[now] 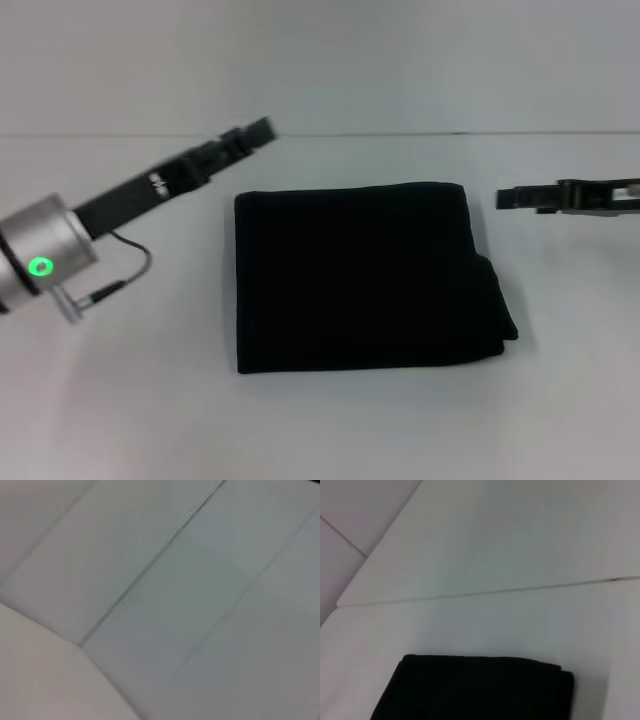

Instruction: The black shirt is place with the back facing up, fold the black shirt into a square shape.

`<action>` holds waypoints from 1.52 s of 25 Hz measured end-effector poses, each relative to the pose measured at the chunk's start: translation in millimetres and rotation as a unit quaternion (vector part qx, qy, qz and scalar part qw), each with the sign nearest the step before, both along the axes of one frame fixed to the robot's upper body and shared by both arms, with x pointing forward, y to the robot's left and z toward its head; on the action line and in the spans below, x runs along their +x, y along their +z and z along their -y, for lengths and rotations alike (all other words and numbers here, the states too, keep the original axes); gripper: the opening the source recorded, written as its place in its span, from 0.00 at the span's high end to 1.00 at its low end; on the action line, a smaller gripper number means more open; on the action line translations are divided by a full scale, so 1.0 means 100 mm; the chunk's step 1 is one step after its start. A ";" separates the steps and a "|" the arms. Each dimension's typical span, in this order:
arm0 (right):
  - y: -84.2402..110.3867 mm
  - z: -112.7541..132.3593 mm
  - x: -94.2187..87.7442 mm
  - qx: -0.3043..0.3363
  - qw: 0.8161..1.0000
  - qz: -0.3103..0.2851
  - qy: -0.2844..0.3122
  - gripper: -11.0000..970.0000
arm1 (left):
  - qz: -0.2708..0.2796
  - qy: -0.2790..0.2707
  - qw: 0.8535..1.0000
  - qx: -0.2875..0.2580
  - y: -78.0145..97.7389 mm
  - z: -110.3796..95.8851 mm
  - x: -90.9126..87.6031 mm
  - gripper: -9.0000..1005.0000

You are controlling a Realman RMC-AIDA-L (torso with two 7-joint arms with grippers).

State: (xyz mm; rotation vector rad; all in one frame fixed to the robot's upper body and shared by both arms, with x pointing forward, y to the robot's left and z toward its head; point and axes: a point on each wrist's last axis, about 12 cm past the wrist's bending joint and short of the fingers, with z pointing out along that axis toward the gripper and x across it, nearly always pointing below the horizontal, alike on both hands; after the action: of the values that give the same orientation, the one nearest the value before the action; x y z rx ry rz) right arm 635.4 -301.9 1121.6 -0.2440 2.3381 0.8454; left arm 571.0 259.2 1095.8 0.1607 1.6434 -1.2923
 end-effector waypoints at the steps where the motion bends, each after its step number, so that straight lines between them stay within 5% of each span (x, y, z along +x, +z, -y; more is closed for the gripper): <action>1: -0.03 -0.06 0.01 -0.004 1.000 0.002 0.000 0.07 | 0.002 0.003 1.000 0.007 0.00 -0.04 0.00 0.20; 7: -0.08 -0.24 0.10 -0.011 1.000 0.010 -0.015 0.08 | 0.016 0.022 0.998 0.060 0.03 -0.27 -0.01 0.15; 25: -0.38 -0.73 0.20 -0.017 0.997 0.009 -0.076 0.10 | 0.017 0.025 0.994 0.101 -0.09 -0.24 -0.03 0.15; 33: -0.40 -0.68 0.20 -0.006 0.995 0.004 -0.100 0.56 | 0.013 0.033 0.994 0.107 -0.10 -0.26 -0.02 0.15; 38: -0.40 -0.70 0.21 -0.010 0.995 0.008 -0.102 0.69 | 0.011 0.034 0.994 0.106 -0.10 -0.26 -0.02 0.15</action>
State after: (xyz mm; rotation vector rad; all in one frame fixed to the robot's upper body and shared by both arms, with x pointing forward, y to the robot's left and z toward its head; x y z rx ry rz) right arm 656.5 -231.6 1081.2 -0.0175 2.3105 0.7186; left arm 569.3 285.0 1085.7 0.2435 1.7508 -1.0612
